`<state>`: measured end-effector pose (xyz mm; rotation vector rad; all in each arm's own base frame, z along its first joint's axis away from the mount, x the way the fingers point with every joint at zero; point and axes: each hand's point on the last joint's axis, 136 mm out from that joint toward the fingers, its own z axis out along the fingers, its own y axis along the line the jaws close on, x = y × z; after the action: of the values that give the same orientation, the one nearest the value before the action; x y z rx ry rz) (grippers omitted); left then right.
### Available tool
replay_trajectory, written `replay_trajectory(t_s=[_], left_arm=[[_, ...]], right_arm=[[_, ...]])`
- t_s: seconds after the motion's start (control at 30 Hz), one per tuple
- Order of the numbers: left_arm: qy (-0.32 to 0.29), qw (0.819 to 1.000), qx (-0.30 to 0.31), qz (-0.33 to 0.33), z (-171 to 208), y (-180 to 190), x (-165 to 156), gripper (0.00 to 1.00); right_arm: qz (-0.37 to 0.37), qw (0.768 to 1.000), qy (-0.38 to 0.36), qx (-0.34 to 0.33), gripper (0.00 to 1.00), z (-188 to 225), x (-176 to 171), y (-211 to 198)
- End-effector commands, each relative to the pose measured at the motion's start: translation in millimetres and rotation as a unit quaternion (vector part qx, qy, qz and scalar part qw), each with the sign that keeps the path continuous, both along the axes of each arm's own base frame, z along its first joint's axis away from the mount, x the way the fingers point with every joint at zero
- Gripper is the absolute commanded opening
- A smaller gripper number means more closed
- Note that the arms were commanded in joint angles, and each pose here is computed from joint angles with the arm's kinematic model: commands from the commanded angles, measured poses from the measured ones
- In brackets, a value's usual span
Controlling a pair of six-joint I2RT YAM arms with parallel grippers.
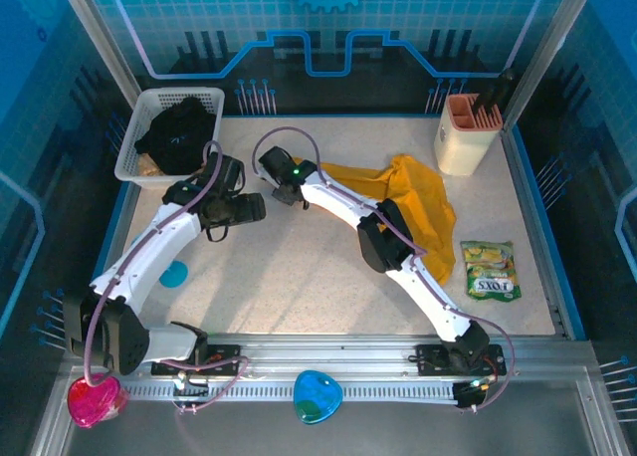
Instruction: Fold and stack the t-shirts
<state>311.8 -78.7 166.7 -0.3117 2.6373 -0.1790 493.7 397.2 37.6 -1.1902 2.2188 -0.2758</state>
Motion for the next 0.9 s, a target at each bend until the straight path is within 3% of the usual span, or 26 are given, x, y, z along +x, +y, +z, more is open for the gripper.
replay_trajectory(t_s=[0.0, 0.3, 0.57, 0.73, 0.87], left_arm=[[0.004, 1.000, 0.011, -0.002, -1.0, 7.3, -7.1, 0.82], [0.005, 1.000, 0.005, -0.002, -3.2, 5.7, -7.9, 0.82], [0.005, 1.000, -0.002, -0.005, -3.1, 3.3, -7.6, 0.82], [0.005, 1.000, -0.003, -0.006, -2.6, 2.5, -7.2, 0.82], [0.007, 1.000, -0.012, -0.010, -3.4, -1.1, -7.1, 0.82]], right_arm=[[-0.014, 1.000, -0.016, 0.008, 0.46, 0.6, 5.7, 2.9], [-0.033, 0.997, -0.006, 0.070, 0.36, 30.4, -0.3, 6.4], [-0.077, 0.984, 0.043, 0.155, 0.18, 55.2, 5.3, -8.7], [-0.114, 0.970, 0.081, 0.198, 0.01, 51.8, 14.1, -24.7], [-0.136, 0.961, 0.100, 0.221, 0.00, 47.6, 21.5, -34.3]])
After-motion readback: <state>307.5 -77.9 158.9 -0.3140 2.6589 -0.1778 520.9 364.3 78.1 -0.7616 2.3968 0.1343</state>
